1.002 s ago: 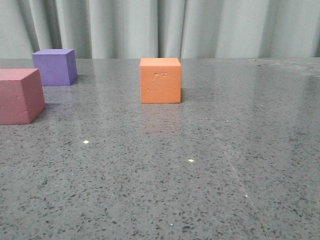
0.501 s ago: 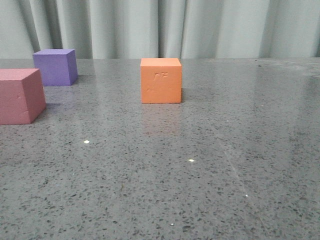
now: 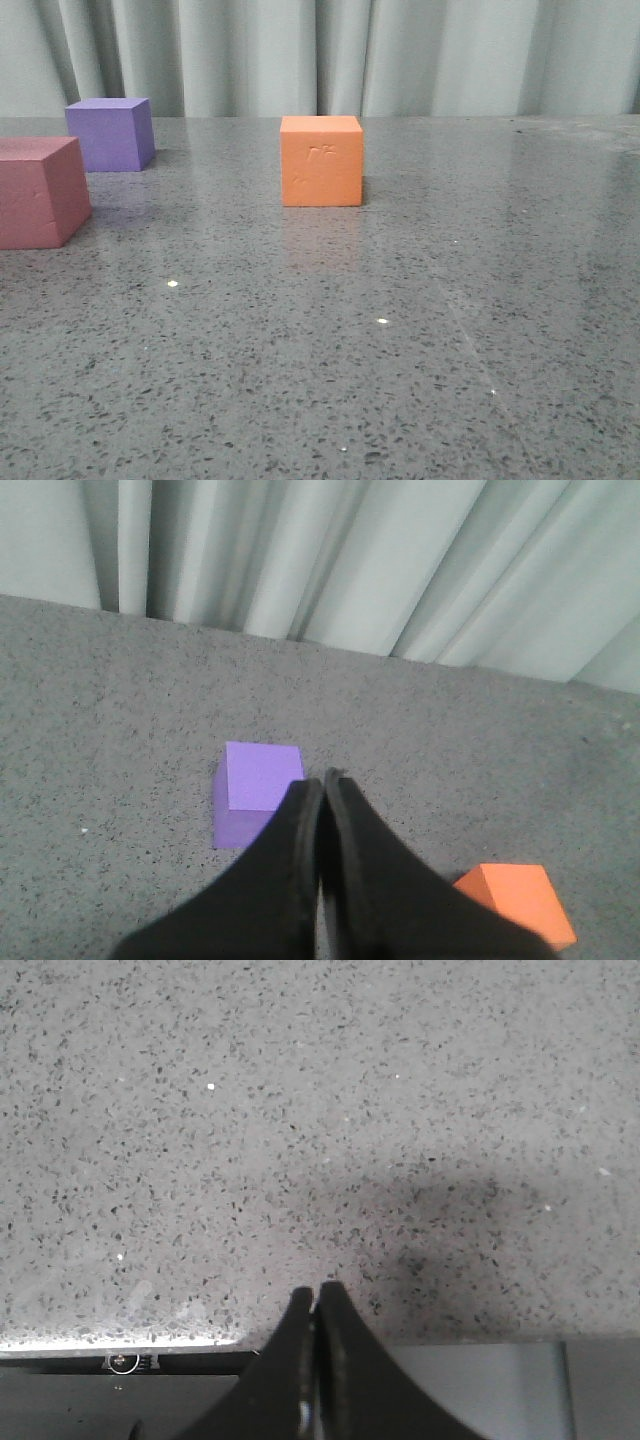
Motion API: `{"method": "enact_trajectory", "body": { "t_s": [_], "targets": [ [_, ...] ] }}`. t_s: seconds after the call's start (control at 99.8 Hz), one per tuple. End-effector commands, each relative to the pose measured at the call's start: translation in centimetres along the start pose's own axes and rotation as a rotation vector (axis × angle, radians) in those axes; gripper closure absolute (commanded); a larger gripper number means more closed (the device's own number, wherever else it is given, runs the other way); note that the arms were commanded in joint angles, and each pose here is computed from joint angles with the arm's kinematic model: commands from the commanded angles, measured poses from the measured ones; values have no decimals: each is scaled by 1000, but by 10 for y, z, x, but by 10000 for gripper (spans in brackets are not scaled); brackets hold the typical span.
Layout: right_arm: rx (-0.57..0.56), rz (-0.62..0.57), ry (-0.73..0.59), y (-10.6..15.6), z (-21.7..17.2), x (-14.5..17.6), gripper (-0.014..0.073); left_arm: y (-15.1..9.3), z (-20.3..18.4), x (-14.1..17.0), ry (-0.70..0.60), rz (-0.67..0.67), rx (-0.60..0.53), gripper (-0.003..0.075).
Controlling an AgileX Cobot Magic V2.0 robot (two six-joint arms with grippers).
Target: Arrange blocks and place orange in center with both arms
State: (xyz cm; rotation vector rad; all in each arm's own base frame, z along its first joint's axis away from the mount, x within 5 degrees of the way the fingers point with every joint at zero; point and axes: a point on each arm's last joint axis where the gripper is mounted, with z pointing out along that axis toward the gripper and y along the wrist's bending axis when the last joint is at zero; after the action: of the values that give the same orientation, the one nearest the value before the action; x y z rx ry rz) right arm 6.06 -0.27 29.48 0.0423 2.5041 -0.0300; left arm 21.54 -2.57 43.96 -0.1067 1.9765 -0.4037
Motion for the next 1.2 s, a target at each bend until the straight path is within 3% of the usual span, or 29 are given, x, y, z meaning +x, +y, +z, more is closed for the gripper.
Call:
{"method": "enact_trajectory", "body": {
  "t_s": [0.0, 0.261, 0.421, 0.581, 0.912, 0.962, 1.032, 1.192],
  "targets": [
    [5, -12, -58, -1, -5, -7, 662, -5, 5, -11, -44, 16, 30, 739],
    [5, -12, -59, -1, -5, -8, 662, -1, 43, 1, 163, 16, 57, 739],
    [5, -12, -59, -1, -5, -8, 662, -17, 47, -6, 170, 131, 120, 739],
    [5, -12, -59, -1, -5, -8, 662, -30, 45, -15, 141, 155, 159, 739],
    [5, -12, -61, -1, -5, -8, 662, -31, 45, -15, 154, 183, 162, 719],
    [5, -12, -62, -1, -5, -8, 662, -31, 45, -13, 164, 228, 170, 672],
    [5, -12, -65, -1, -5, -8, 662, -32, 45, -12, 177, 260, 186, 549],
    [4, -12, -81, 0, -5, -10, 662, -32, 44, -11, 185, 259, 189, 94]
  ]
}}
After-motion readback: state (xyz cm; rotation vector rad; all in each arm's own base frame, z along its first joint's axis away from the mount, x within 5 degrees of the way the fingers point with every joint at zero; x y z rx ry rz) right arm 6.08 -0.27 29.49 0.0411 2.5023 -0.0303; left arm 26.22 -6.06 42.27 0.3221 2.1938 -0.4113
